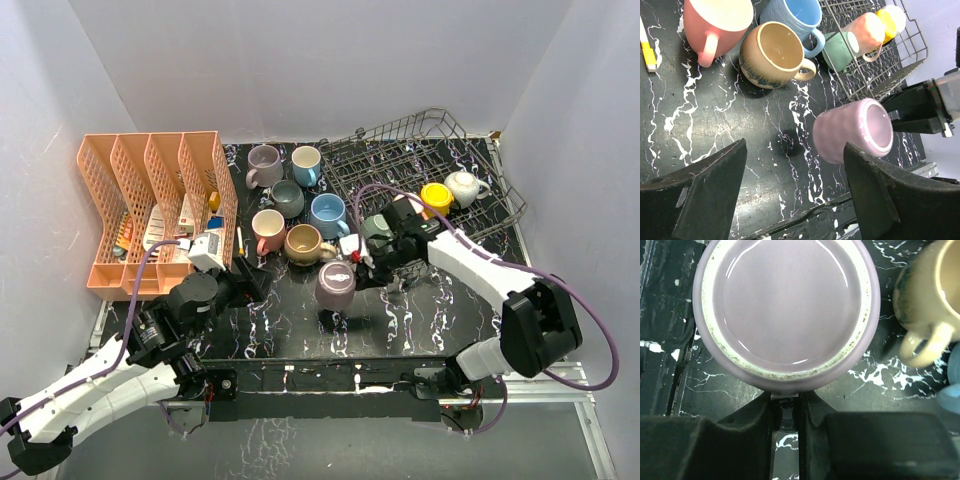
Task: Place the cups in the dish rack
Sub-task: Pick up the cup at the center of the board.
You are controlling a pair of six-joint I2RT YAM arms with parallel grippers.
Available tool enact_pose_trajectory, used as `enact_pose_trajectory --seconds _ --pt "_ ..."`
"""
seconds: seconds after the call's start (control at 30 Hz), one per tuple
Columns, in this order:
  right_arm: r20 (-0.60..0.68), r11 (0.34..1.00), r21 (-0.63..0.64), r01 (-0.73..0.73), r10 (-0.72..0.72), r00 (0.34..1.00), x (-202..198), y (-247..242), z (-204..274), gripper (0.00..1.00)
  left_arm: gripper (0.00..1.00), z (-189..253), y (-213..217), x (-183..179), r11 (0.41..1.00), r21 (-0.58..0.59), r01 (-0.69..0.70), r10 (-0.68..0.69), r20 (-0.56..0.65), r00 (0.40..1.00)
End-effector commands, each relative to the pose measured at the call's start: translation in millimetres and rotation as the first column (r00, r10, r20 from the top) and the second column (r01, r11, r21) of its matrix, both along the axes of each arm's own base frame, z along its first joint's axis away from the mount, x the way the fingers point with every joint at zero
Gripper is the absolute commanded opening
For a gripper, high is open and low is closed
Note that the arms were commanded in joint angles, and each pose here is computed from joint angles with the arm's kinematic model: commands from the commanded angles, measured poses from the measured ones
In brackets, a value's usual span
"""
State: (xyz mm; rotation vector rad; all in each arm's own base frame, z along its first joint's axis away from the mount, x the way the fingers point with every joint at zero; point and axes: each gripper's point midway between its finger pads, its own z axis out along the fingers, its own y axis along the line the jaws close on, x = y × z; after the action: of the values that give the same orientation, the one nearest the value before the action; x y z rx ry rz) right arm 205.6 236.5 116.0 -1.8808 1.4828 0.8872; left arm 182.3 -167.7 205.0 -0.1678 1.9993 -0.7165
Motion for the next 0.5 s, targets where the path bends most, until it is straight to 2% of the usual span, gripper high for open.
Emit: enact_pose_trajectory --seconds 0.0,0.27,0.47 --pt "0.034 0.981 0.194 0.016 -0.023 0.999 11.0 -0.6 62.8 0.08 0.75 4.1 2.3 4.8 0.999 -0.02 -0.028 0.029 0.023 0.999" --pt "0.041 0.929 0.323 0.179 -0.203 0.978 54.5 -37.4 117.9 0.08 0.75 3.6 -1.6 5.0 1.0 -0.026 -0.016 0.016 0.023 1.0" --pt "0.051 0.865 0.339 0.369 -0.409 0.911 117.2 -71.1 146.5 0.08 0.75 2.7 -3.2 3.8 1.0 -0.026 -0.005 0.005 0.019 1.0"
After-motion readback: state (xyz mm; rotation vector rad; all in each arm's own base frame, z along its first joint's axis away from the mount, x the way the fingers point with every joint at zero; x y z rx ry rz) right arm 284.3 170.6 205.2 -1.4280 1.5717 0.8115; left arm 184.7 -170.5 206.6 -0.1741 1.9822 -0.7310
